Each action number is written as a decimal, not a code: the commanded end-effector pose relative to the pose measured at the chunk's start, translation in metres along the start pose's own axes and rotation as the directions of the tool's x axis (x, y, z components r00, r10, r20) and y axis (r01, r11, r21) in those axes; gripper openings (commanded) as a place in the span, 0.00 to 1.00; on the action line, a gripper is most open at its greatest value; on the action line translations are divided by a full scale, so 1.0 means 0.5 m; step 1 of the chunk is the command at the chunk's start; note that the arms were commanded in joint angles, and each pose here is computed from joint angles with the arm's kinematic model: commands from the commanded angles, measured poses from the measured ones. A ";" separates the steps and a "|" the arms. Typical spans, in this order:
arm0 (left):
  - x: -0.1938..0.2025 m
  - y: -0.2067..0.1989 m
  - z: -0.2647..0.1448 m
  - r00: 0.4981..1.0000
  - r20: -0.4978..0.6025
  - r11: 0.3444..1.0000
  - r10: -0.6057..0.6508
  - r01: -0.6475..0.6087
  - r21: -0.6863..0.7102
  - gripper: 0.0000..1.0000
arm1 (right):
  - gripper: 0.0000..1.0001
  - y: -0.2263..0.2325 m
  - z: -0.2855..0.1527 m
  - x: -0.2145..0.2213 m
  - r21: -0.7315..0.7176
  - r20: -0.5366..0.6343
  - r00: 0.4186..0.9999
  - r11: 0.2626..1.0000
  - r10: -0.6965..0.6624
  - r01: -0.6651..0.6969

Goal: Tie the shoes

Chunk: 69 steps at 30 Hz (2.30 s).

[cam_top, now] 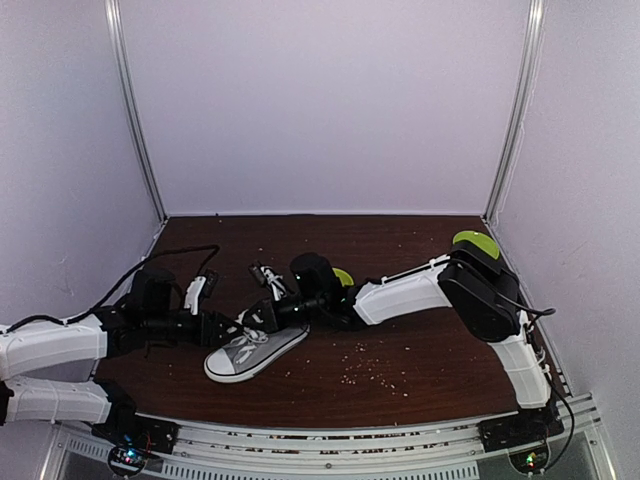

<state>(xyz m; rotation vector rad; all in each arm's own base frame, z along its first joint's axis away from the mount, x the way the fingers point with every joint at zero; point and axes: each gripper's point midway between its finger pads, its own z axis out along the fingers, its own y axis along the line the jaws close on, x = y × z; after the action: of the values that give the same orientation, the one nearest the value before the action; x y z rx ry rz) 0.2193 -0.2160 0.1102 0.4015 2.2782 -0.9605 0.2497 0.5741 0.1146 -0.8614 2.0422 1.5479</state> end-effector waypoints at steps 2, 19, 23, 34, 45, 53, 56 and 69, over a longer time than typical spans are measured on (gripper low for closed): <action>-0.015 0.009 -0.005 0.999 0.050 1.000 -0.010 0.011 -0.013 0.52 | 0.00 0.004 0.001 -0.024 -0.008 0.036 0.999 1.000 -0.016 0.016; -0.025 0.012 -0.005 0.997 0.079 1.000 0.000 0.001 -0.009 0.00 | 0.00 -0.014 -0.022 -0.037 0.057 0.075 0.996 0.998 -0.041 0.037; -0.028 0.009 -0.004 0.997 0.076 1.000 0.010 -0.009 -0.005 0.00 | 0.00 -0.031 -0.018 -0.035 0.112 0.059 0.996 0.992 -0.063 0.056; -0.040 0.001 0.002 0.998 0.067 1.000 0.009 -0.009 0.008 0.00 | 0.00 -0.049 -0.026 -0.061 0.294 0.102 0.981 0.947 -0.164 0.128; -0.035 -0.004 0.009 0.999 0.048 0.999 -0.020 0.018 0.034 0.00 | 0.03 -0.030 -0.031 -0.074 0.303 0.155 0.978 0.949 -0.142 0.090; -0.035 0.024 0.005 0.998 0.052 0.997 -0.047 0.049 -0.052 0.00 | 0.26 -0.040 -0.043 -0.039 0.318 0.080 0.988 0.943 -0.129 0.097; -0.035 0.031 0.004 0.997 0.050 0.996 -0.051 0.055 -0.074 0.00 | 0.33 -0.014 -0.067 -0.034 0.289 0.038 0.988 0.948 -0.147 0.130; -0.029 0.034 0.008 0.998 0.037 0.996 -0.055 0.057 -0.074 0.00 | 0.63 0.022 -0.140 -0.039 0.197 -0.112 0.965 0.946 -0.238 0.257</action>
<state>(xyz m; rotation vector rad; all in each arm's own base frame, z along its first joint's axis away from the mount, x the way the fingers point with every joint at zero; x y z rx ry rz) 0.2311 -0.2058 0.0964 0.2967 2.3370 -0.8954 0.2531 0.5189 0.1611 -0.9852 2.0037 1.2209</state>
